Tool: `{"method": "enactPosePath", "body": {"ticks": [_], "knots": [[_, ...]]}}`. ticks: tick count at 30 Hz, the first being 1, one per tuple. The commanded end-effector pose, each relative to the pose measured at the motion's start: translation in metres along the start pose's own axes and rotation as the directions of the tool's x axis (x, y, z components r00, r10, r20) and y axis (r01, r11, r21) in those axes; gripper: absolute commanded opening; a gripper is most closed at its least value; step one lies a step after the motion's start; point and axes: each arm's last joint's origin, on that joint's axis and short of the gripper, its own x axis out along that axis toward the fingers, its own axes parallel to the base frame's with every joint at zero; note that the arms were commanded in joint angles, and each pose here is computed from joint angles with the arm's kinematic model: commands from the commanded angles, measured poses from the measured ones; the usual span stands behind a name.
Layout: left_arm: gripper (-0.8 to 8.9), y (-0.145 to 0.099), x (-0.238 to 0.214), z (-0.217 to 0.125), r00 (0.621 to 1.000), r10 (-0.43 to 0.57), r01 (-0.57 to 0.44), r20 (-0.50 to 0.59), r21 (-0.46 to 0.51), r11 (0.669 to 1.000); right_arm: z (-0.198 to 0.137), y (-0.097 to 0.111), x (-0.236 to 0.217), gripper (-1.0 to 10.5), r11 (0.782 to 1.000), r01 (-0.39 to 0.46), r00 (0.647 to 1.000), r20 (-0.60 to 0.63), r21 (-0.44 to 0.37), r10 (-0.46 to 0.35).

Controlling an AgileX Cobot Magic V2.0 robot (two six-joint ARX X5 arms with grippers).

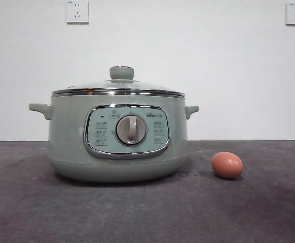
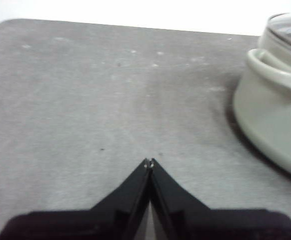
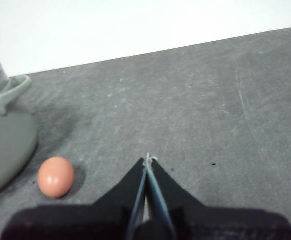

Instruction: Pick up the egg,open the lid,put the egg in the pot,close the lid

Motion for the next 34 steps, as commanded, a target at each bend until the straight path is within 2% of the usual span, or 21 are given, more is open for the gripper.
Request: {"method": "enactPosePath", "body": {"ticks": [1, 8, 12, 15, 20, 26, 34], "knots": [[-0.06, -0.002, -0.004, 0.010, 0.999, -0.033, 0.034, 0.032, -0.028, 0.999, 0.009, 0.002, -0.003, -0.1, 0.998, -0.008, 0.999, 0.033, 0.060, 0.006], [-0.06, -0.007, -0.019, 0.044, 0.995, -0.063, 0.070, 0.080, -0.083, 0.994, 0.048, 0.009, -0.015, -0.1, 0.995, -0.044, 0.992, 0.119, 0.091, 0.033], [-0.06, -0.013, -0.029, 0.069, 0.991, -0.119, 0.124, 0.062, -0.081, 0.989, 0.080, 0.017, -0.023, -0.1, 0.991, -0.104, 0.989, 0.118, 0.083, 0.094], [-0.06, -0.016, -0.035, 0.089, 0.985, -0.169, 0.171, 0.037, -0.075, 0.982, 0.104, 0.023, -0.026, -0.1, 0.988, -0.135, 0.989, 0.067, 0.069, 0.130], [-0.06, -0.023, -0.044, 0.124, 0.964, -0.264, 0.263, -0.018, -0.059, 0.963, 0.144, 0.032, -0.031, -0.1, 0.979, -0.202, 0.977, -0.068, -0.005, 0.201], [-0.06, -0.031, -0.057, 0.164, 0.926, -0.362, 0.362, -0.108, -0.027, 0.932, 0.184, 0.043, -0.039, -0.1, 0.948, -0.308, 0.931, -0.227, -0.075, 0.284], [-0.06, -0.041, -0.078, 0.203, 0.891, -0.425, 0.432, -0.156, 0.010, 0.902, 0.215, 0.050, -0.055, -0.1, 0.921, -0.371, 0.880, -0.360, -0.117, 0.309]]}}
